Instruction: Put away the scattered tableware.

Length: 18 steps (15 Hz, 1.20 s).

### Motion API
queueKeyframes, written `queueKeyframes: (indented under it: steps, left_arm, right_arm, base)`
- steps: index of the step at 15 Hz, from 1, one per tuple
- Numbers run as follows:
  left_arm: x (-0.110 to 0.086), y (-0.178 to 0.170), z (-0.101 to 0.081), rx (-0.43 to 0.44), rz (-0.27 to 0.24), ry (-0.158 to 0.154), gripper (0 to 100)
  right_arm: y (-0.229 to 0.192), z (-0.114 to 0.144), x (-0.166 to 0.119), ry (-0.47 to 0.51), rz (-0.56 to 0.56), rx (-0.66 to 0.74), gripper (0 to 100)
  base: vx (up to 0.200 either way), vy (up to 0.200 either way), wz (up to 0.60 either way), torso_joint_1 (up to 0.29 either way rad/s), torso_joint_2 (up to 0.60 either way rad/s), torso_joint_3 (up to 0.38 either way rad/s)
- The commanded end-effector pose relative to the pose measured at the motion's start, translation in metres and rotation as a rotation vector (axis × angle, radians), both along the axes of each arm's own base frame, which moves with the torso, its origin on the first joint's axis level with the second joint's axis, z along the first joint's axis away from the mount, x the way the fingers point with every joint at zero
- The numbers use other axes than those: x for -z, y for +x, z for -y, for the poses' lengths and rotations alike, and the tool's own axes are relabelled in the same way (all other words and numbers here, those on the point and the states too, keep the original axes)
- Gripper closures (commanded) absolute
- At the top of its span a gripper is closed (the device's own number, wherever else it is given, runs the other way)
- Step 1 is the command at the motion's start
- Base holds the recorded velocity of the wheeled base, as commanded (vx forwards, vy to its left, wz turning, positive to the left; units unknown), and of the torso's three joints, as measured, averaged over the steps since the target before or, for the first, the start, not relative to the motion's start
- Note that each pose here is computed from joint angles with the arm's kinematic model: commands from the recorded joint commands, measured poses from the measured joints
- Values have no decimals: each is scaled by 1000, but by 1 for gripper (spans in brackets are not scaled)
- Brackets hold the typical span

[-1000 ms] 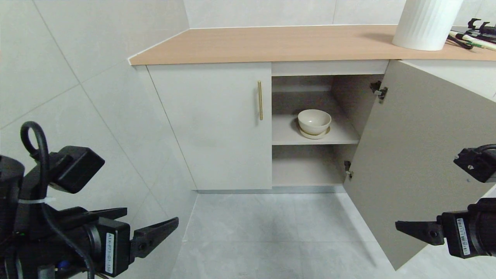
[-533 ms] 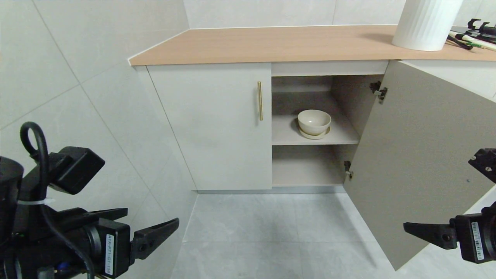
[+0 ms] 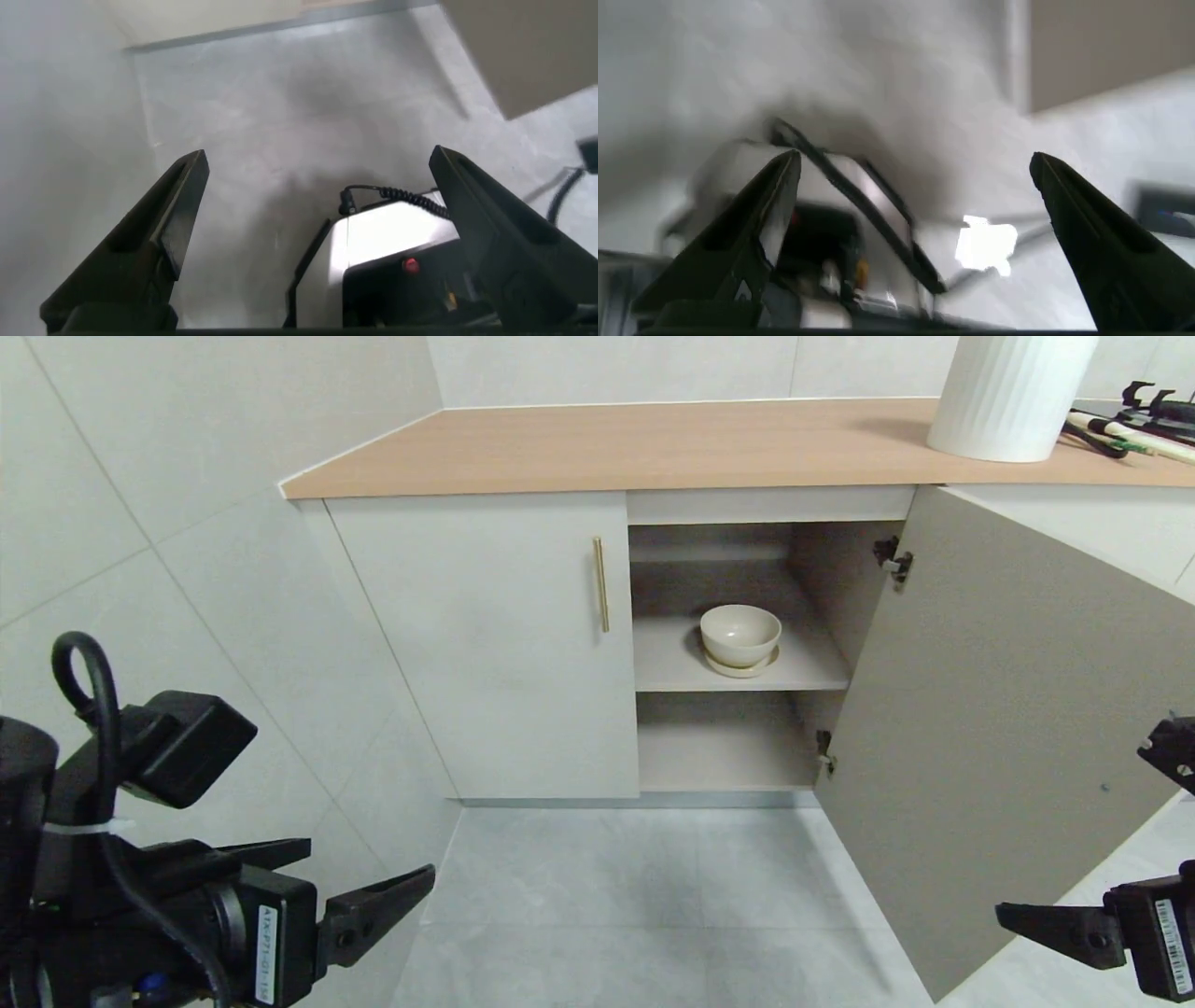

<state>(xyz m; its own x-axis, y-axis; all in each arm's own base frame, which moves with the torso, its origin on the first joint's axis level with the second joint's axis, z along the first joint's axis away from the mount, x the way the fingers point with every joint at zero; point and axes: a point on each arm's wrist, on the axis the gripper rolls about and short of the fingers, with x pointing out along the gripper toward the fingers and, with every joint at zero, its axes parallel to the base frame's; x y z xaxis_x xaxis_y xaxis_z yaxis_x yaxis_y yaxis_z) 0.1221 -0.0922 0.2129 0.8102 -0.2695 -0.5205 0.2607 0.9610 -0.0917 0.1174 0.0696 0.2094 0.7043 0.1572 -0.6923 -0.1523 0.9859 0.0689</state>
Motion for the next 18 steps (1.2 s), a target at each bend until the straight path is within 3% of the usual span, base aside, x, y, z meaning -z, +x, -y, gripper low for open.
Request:
queueKeyframes:
  steps: [1, 4, 8, 14, 18]
  left_arm:
    - [1, 1, 0, -2, -4, 3, 0]
    - [1, 1, 0, -2, -4, 3, 0]
    - [2, 0, 0, 0, -7, 7, 0]
    - [2, 0, 0, -1, -5, 5, 0]
    - [2, 1, 0, -1, -6, 3, 0]
  right_arm:
    - [0, 1, 1, -21, -14, -4, 0]
    - [-1, 5, 1, -70, -27, 38, 0]
    - [-2, 19, -11, -131, -96, 127, 0]
    - [40, 70, -17, -168, -105, 484, 0]
    - [53, 93, -22, -165, -106, 605, 0]
  base:
    - [0, -200, 0, 2, 2, 12]
    - [0, -200, 0, 7, 2, 1]
    - [0, 0, 0, 0, 0, 0]
    - [0, 0, 0, 0, 0, 0]
    - [0, 0, 0, 0, 0, 0]
